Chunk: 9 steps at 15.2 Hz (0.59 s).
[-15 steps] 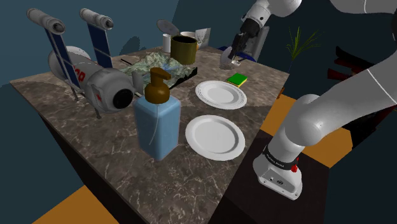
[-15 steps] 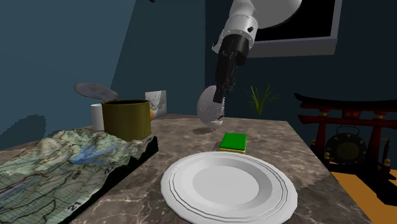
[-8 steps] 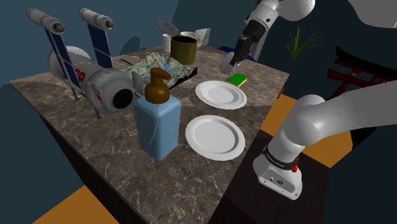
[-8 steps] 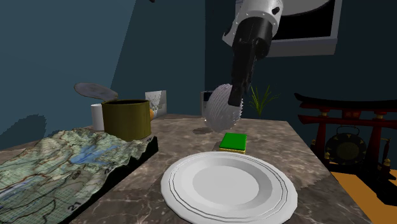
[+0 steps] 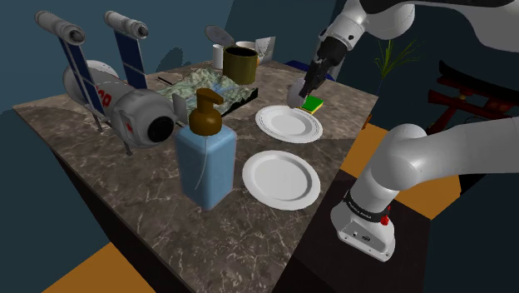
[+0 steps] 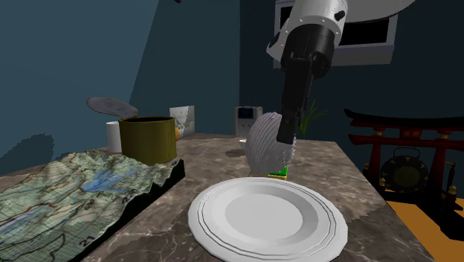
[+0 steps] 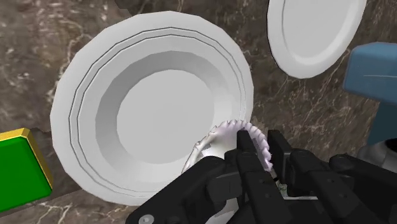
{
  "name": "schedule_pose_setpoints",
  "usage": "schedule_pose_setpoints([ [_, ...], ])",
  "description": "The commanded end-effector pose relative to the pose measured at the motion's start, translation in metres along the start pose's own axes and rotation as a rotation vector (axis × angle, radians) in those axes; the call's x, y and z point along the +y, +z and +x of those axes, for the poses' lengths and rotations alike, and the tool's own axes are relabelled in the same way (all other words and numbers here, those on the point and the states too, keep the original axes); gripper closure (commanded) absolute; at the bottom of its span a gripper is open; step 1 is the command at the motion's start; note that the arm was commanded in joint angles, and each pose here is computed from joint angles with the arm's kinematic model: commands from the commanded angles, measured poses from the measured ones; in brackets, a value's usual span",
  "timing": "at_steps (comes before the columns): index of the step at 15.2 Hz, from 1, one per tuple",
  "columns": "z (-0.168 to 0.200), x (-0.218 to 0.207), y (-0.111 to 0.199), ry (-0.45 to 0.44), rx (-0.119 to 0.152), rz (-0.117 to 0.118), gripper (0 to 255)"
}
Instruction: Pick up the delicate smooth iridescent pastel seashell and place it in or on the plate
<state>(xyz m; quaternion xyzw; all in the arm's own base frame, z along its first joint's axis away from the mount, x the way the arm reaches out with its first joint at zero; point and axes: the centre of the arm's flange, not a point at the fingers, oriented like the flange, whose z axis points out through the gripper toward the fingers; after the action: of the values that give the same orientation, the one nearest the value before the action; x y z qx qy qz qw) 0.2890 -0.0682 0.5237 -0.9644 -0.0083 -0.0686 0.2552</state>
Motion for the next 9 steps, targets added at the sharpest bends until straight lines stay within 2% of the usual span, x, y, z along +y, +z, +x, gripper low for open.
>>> schedule_pose_setpoints([
  [1,-0.002,0.006,0.008,0.000,0.001,0.000,255],
  [9,-0.008,0.027,0.044,0.000,0.001,0.000,255],
])
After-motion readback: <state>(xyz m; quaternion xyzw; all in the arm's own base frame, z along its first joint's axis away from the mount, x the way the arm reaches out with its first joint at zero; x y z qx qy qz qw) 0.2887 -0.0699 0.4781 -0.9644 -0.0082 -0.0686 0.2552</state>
